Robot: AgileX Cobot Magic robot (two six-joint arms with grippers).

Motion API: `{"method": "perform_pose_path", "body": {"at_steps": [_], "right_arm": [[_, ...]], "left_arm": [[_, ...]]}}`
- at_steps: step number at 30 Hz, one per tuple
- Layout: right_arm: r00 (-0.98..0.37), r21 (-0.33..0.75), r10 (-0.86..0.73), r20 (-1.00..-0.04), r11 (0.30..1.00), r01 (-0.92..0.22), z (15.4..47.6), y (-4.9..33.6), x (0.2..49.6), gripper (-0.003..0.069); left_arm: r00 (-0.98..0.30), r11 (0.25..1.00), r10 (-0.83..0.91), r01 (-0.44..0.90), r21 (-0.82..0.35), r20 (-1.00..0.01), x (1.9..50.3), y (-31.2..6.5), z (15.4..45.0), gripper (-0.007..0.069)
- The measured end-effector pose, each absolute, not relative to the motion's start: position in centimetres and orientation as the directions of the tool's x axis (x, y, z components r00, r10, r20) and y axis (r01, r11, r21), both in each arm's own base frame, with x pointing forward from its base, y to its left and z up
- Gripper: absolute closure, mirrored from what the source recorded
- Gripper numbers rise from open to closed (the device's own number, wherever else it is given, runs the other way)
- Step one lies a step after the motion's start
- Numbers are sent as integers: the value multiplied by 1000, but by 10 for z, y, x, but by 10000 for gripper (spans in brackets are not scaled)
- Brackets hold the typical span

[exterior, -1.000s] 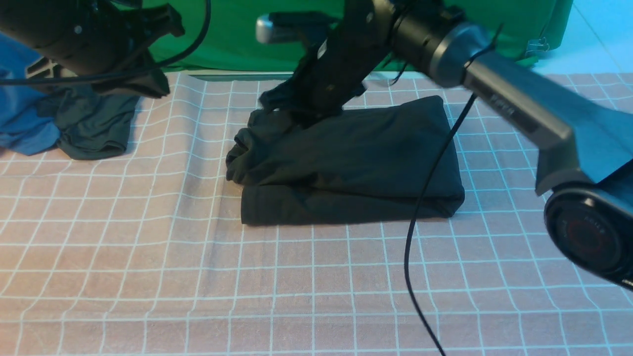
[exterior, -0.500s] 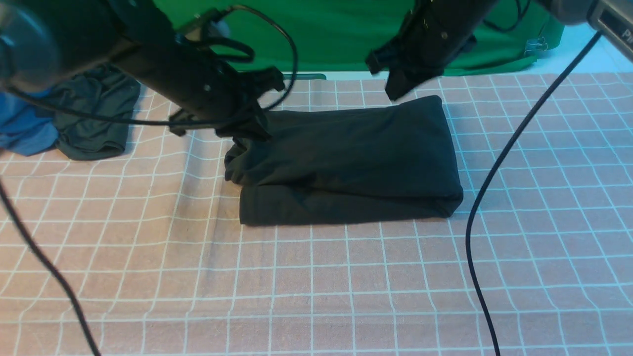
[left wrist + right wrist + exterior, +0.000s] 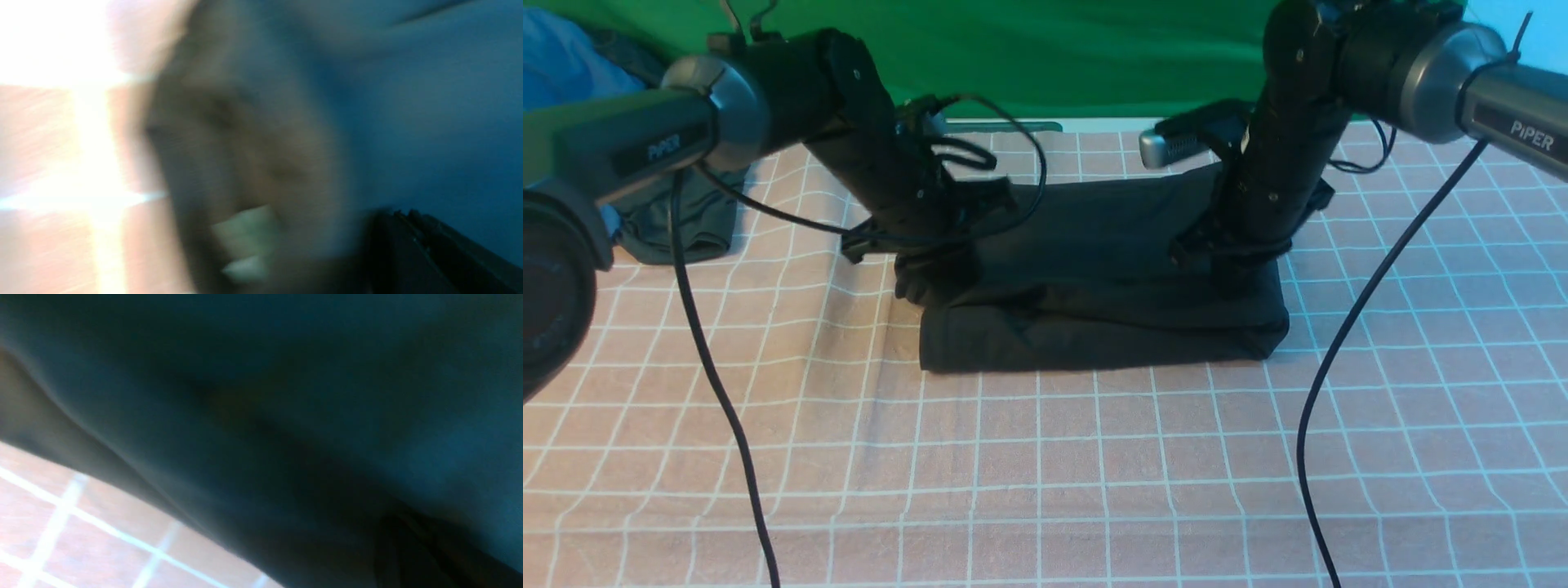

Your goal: Fold a long-sleeved shirt over a pink coffee tablecloth.

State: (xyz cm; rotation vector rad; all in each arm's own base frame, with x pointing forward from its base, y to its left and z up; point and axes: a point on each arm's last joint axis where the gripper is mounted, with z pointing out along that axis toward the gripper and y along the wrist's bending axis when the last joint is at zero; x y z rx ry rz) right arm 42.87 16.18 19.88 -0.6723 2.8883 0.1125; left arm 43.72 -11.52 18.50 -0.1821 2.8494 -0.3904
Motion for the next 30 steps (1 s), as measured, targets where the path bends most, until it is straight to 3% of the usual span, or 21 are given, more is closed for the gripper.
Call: {"method": "perform_pose_path", "body": {"at_steps": [4,11,18,22,30], "right_arm": [[-905,26,-397,-153,914,-406,183,152,426,620],[-923,40,-363,-128,928,-371,175,142,420,620],[-920,23,-362,-148,929,-369,196,135,415,620],[-907,-5,-354,-227,932,-363,236,123,408,620],[-794,-52,-283,-539,951,-304,385,76,342,620]], "left_arm": [[-969,972,-167,-130,-198,-183,432,-107,181,612],[-980,973,-174,-156,-169,-99,425,-105,180,612],[-982,975,-176,-165,-147,-67,419,-103,185,612],[-977,974,-175,-153,-168,-123,413,-102,216,612],[-888,960,-183,-68,-273,-421,346,-87,363,612]]}}
